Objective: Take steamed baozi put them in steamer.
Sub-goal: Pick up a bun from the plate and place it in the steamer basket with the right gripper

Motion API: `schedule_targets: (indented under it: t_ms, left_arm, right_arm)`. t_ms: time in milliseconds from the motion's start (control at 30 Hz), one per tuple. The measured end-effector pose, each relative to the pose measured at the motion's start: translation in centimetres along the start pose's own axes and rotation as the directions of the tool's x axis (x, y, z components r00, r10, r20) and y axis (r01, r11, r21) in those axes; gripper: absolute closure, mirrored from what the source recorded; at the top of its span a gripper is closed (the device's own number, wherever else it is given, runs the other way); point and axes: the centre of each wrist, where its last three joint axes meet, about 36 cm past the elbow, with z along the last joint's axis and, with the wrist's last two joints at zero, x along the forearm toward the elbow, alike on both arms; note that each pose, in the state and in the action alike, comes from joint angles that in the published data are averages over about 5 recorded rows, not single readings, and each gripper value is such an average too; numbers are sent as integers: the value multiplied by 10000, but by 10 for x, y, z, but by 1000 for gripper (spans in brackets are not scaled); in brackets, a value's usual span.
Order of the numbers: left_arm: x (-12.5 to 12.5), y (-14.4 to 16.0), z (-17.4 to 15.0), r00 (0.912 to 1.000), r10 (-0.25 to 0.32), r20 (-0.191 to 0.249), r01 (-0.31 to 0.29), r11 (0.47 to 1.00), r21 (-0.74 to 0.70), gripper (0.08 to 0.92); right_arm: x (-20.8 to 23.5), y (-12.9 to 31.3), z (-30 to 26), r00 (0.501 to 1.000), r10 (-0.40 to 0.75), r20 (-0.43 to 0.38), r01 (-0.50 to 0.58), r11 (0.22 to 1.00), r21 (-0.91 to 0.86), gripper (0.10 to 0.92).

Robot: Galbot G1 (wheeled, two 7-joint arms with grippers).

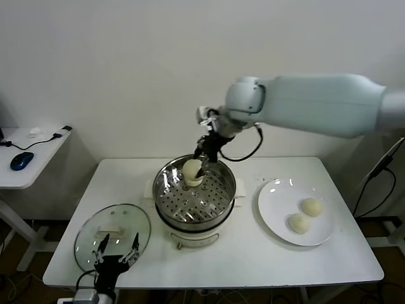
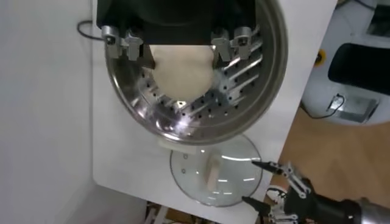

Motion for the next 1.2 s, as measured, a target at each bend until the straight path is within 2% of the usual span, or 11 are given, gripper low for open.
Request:
schedule_targets:
  t_ms: [333,700,933,1067,1200]
  left_arm:
    - [-1,-3,5,9999,-9,-103,10,10000,92,177]
    - [-1,-5,4,9998,71,-162,-69,9999,126,177]
    - [0,-7,1,9998,112,-134,-110,9998,156,177]
    - [2,-8,-1,9998,133,-118,-131,9998,157,177]
    - [3,-7,-2,9998,177,-102,-176,9998,131,177]
  right_arm:
    - [-78,-6,-13,9999,153,-81,-155,9994,-295,367]
    - [-109,-5,-16,9999,63,-160,-71,9987,-495,347]
    - [-99,-8,-16,10000,38,-15,-39,9997,-257,212]
    - [-71,-17,-3,10000,-23,9,23,10000,38,200]
    - [-23,-30,30,9998,-82,-164,86,9997,228,199]
